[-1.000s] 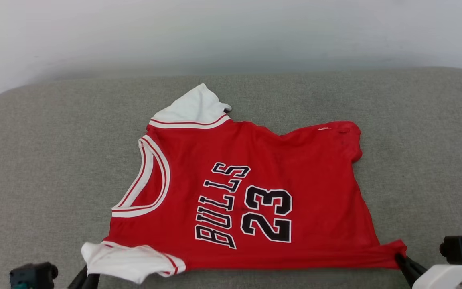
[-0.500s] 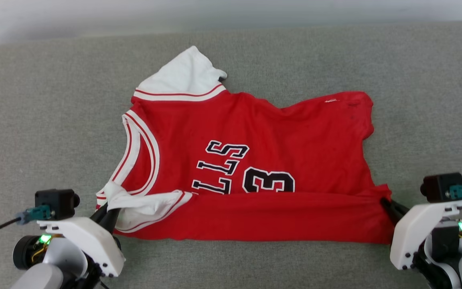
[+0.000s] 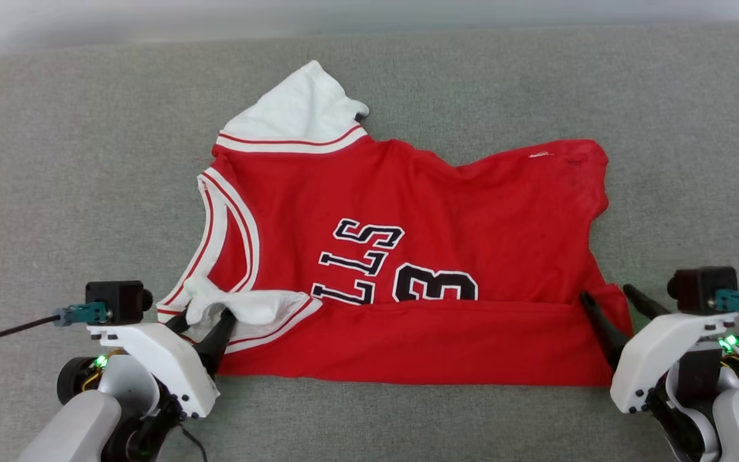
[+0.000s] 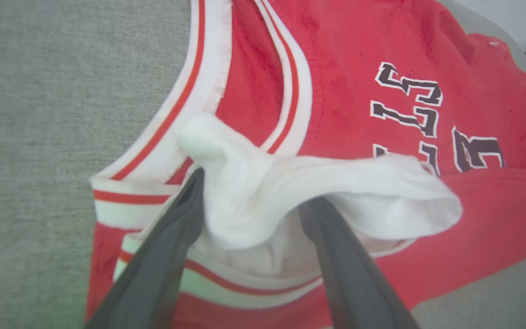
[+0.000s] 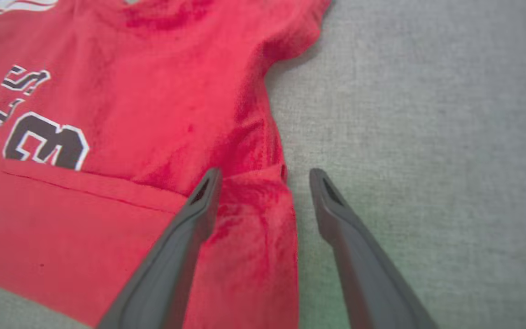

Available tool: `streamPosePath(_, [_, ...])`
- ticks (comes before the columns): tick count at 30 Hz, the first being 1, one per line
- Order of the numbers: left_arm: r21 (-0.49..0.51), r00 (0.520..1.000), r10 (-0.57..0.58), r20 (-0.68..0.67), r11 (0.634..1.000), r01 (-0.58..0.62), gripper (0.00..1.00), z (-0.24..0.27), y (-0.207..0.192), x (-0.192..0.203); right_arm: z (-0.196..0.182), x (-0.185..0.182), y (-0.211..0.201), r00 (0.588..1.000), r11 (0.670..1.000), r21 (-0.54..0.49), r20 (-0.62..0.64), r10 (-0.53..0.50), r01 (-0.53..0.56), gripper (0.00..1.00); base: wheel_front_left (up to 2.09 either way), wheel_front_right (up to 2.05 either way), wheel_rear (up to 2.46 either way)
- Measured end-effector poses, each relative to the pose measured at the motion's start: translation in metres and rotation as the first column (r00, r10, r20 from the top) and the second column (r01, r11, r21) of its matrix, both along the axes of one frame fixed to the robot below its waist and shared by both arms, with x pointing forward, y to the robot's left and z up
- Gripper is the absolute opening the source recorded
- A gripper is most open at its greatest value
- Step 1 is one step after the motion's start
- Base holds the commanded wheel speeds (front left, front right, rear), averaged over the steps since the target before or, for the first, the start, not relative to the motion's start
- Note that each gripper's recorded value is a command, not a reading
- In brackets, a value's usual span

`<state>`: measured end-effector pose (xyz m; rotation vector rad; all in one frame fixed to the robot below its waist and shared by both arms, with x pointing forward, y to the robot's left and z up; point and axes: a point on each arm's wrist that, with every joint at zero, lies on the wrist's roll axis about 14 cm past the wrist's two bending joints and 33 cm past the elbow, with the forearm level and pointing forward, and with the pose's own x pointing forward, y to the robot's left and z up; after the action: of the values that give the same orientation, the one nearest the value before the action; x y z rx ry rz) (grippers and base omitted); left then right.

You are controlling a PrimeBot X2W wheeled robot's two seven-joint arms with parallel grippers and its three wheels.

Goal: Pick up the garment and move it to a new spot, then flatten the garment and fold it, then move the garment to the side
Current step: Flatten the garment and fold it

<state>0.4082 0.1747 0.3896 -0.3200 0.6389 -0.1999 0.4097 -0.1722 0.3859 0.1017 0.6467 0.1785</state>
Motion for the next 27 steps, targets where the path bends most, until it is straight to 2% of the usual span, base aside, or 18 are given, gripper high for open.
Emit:
streamPosePath(2, [0.008, 1.000, 0.015, 0.018, 1.000, -0.015, 1.00, 0.005, 0.006, 0.001, 0.013, 0.003, 0.000, 0.997, 1.000, 0.015, 0.073, -0.013, 0.012, 1.00, 0.00, 0.00, 0.00])
streamPosePath(3, [0.026, 0.998, 0.034, 0.050, 0.999, -0.035, 1.00, 0.015, 0.015, 0.001, 0.037, 0.005, -0.005, 0.979, 0.999, 0.034, 0.201, -0.040, 0.034, 1.00, 0.00, 0.00, 0.00])
streamPosePath(4, [0.034, 0.998, 0.035, 0.059, 0.999, -0.037, 1.00, 0.020, 0.018, 0.000, 0.047, 0.006, -0.006, 0.968, 0.998, 0.039, 0.244, -0.050, 0.042, 1.00, 0.00, 0.00, 0.00])
streamPosePath(10, [0.107, 0.995, 0.026, 0.099, 0.994, -0.037, 1.00, 0.046, 0.036, -0.007, 0.088, -0.004, -0.010, 0.910, 0.996, 0.063, 0.404, -0.089, 0.070, 1.00, 0.00, 0.00, 0.00])
streamPosePath(13, [0.141, 0.998, 0.002, 0.067, 0.990, -0.011, 1.00, 0.053, 0.042, -0.014, 0.096, -0.015, -0.012, 0.899, 0.994, 0.067, 0.424, -0.107, 0.087, 1.00, 0.00, 0.00, 0.00])
streamPosePath(16, [0.155, 0.999, -0.030, -0.035, 0.987, 0.035, 1.00, 0.046, 0.043, -0.027, 0.099, -0.023, -0.013, 0.894, 0.992, 0.075, 0.430, -0.123, 0.100, 1.00, 0.00, 0.00, 0.00])
streamPosePath(21, [0.126, 0.982, -0.043, -0.184, 0.990, 0.067, 1.00, 0.030, 0.040, -0.041, 0.101, -0.028, -0.012, 0.891, 0.991, 0.085, 0.433, -0.134, 0.107, 1.00, 0.00, 0.00, 0.00])
streamPosePath(27, [0.105, 0.958, -0.030, -0.284, 0.993, 0.062, 1.00, 0.004, 0.042, -0.041, 0.090, -0.027, -0.013, 0.903, 0.988, 0.092, 0.404, -0.149, 0.123, 1.00, 0.00, 0.00, 0.00])
